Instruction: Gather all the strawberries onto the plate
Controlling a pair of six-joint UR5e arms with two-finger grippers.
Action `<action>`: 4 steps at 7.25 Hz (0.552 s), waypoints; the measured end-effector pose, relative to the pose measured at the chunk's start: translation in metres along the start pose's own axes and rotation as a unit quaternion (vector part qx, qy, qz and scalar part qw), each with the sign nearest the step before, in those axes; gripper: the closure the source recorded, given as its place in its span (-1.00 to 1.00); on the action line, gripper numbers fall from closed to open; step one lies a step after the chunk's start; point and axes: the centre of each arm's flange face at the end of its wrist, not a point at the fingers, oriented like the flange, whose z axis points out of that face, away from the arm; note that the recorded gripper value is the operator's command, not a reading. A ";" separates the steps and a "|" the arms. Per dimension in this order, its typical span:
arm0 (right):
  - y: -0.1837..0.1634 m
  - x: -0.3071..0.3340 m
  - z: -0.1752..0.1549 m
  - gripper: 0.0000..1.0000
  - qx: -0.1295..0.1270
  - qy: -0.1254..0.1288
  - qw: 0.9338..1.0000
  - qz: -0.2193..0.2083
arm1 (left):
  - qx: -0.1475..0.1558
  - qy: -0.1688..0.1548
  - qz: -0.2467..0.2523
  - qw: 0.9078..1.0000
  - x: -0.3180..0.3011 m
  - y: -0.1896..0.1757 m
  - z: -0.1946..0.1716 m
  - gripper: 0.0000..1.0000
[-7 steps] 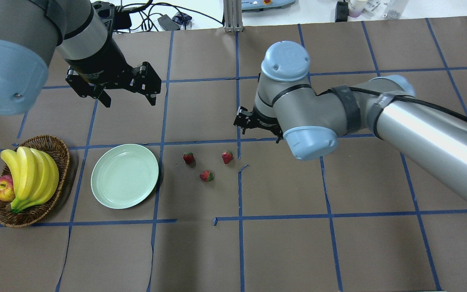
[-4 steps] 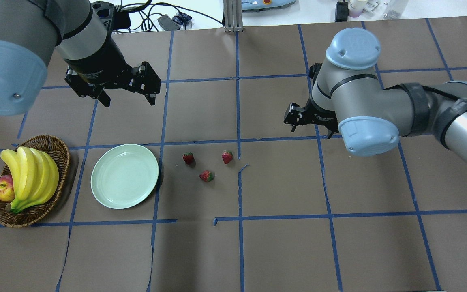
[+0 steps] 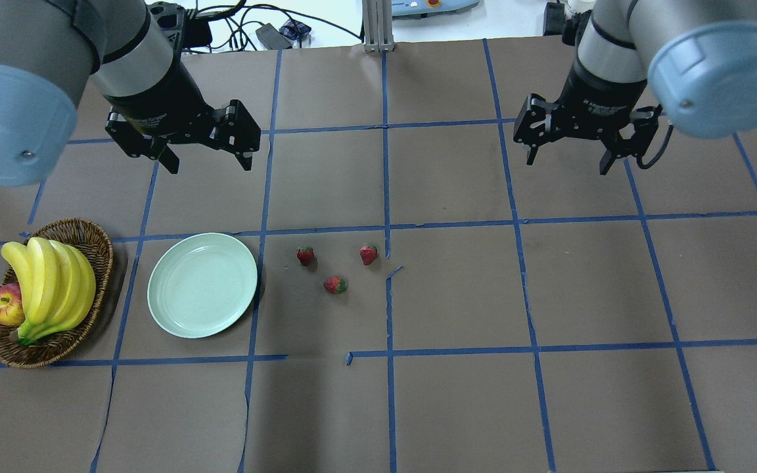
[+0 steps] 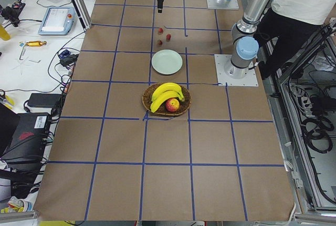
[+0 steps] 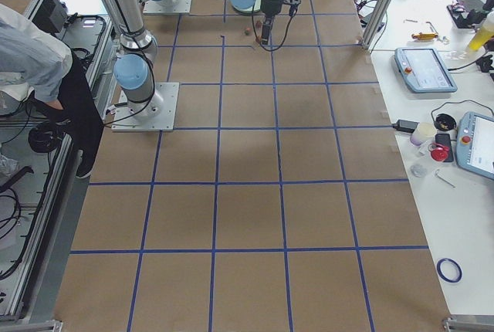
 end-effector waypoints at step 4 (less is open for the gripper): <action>-0.002 0.013 0.009 -1.00 -0.015 0.020 0.999 -0.037 | 0.000 0.000 -0.001 1.000 0.000 0.000 0.000 -1.00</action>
